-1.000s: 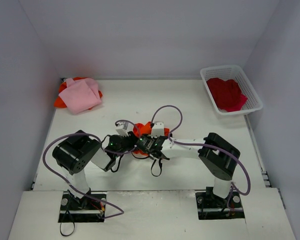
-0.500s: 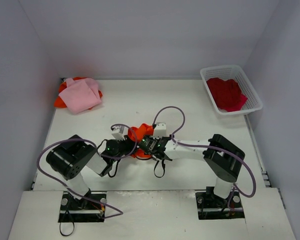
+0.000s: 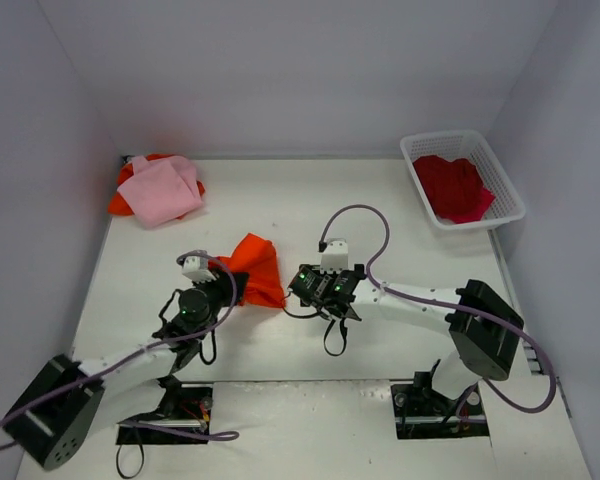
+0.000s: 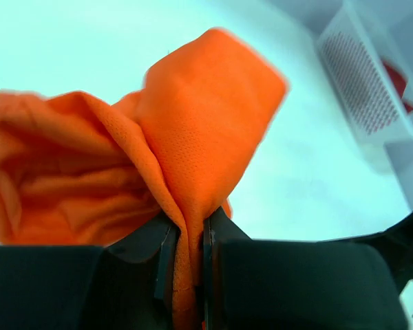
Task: Fold and stack the t-shirts
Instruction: Put the neatly folded tshirt into the corner of the board with the left arm
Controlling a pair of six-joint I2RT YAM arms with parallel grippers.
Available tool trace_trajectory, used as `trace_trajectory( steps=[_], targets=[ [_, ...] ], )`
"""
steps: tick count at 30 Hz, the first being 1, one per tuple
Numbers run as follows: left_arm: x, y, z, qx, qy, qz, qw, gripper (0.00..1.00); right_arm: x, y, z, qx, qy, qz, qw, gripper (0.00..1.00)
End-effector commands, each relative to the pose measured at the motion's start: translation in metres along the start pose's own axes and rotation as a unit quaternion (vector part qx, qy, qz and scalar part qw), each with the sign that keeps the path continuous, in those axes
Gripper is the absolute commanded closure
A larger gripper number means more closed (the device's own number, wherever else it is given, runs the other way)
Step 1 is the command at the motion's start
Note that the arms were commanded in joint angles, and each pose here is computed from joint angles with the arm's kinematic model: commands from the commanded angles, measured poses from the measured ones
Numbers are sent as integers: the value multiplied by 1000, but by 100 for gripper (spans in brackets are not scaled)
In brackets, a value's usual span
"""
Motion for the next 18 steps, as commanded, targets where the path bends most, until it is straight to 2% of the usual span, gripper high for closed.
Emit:
trace_trajectory(
  steps=[1,8,18],
  targets=[
    [31,-14,9,55,19,-59,997,100,16,-7,-9,-12,6,-31,999,0],
    [49,-31,15,63,12,-94,994,100,13,-4,-6,-14,3,-23,1000,0],
    [87,-12,-14,0,48,-117,992,100,17,-14,-8,2,22,-31,999,0]
  ],
)
Point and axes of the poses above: each gripper's point midway between its finger pads, its own y axis out along the fingers, its own z axis along the line the jaws close on, x = y × z, the point moved 8 cm from there along -y, back along the fingers, and after that the axes turned 13 degrees about y, right-handed, at the moved point
